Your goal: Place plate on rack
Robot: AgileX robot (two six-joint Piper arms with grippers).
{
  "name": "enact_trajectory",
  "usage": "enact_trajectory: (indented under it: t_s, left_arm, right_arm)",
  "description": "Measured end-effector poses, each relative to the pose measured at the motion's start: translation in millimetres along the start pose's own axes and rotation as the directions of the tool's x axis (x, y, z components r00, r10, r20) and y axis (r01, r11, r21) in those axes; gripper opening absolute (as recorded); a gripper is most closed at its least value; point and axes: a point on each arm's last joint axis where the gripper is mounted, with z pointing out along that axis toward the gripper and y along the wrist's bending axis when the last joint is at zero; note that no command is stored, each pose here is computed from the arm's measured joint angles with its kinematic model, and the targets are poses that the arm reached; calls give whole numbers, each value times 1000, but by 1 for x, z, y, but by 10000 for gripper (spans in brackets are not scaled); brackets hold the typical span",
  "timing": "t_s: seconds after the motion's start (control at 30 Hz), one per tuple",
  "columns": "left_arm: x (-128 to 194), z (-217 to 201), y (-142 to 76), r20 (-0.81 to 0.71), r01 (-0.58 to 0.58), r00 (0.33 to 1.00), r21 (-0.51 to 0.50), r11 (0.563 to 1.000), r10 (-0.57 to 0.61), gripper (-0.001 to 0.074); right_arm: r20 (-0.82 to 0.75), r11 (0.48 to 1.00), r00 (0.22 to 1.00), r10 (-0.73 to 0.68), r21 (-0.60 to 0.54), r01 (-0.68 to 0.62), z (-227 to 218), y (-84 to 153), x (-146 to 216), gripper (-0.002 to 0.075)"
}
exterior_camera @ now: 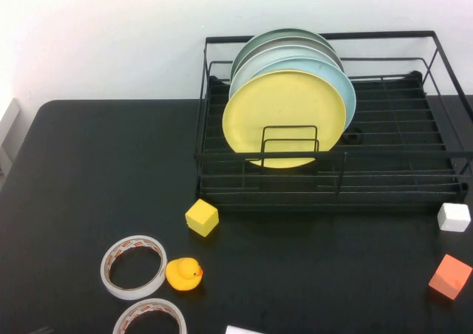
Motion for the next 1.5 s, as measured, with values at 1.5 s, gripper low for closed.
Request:
enact_trajectory:
  t_s: [1.5]
  left_arm:
    - [0,0,1,4,-16,1000,-14,1000,16,0]
  right_arm:
    - [284,877,952,111,423,-228,-45,151,219,0]
